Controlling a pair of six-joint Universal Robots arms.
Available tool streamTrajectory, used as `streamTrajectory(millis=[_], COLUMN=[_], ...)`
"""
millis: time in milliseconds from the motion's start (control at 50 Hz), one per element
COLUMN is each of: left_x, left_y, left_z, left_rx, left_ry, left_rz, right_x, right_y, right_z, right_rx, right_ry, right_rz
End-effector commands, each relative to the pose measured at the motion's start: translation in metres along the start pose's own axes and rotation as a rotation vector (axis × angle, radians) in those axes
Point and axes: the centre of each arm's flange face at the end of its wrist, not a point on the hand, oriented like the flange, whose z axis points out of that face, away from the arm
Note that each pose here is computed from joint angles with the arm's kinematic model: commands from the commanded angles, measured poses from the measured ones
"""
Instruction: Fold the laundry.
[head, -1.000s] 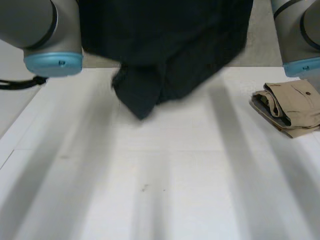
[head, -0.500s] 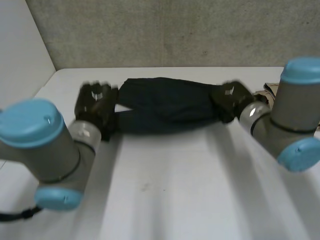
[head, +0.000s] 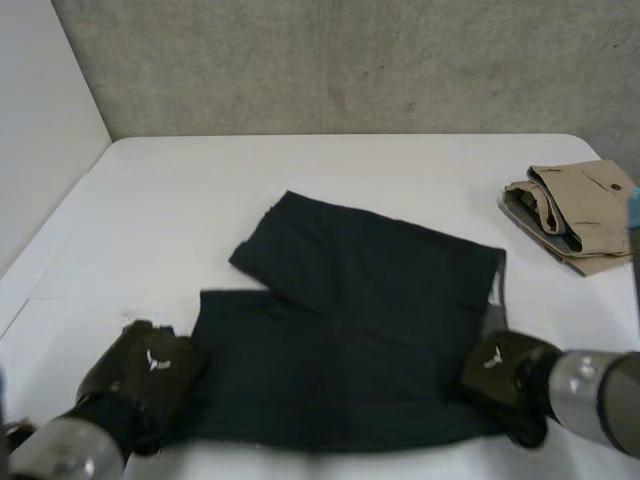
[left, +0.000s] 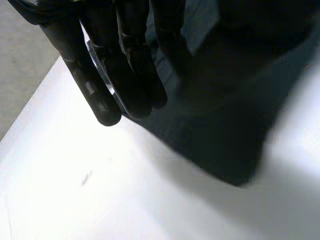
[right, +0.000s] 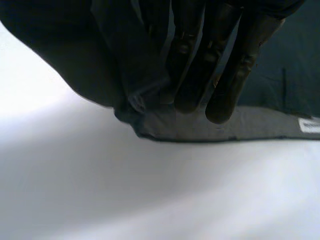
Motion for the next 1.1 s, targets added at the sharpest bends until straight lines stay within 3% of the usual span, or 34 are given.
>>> streamTrajectory(millis=[20, 180, 280, 400, 560, 720, 1100], left_x=[-0.001, -0.016, -0.011, 0.009, -0.01, -0.013, 0.003], left_y=[-0.02, -0.07, -0.077, -0.063, -0.067, -0.047, -0.002], left_z=[0.022, 0.118, 0.152, 0.132, 0.086, 0.055, 0.054], left_rx=[0.131, 0.329, 0.305, 0.175, 0.197, 0.022, -0.174], left_ry=[-0.033, -0.208, -0.216, -0.114, -0.116, -0.036, 0.017], left_rz=[0.108, 0.082, 0.077, 0.08, -0.175, -0.279, -0.306], right_x=[0.021, 0.056, 0.06, 0.059, 0.054, 0.048, 0.047], right_y=[-0.009, -0.015, -0.014, -0.01, -0.009, -0.005, -0.004], right_z=[0.005, 0.044, 0.05, 0.058, 0.061, 0.062, 0.061], right_rx=[0.111, 0.188, 0.179, 0.207, 0.234, 0.226, 0.223], right_ry=[0.124, 0.304, 0.357, 0.366, 0.337, 0.315, 0.316], right_rz=[0.082, 0.174, 0.189, 0.243, 0.262, 0.267, 0.267])
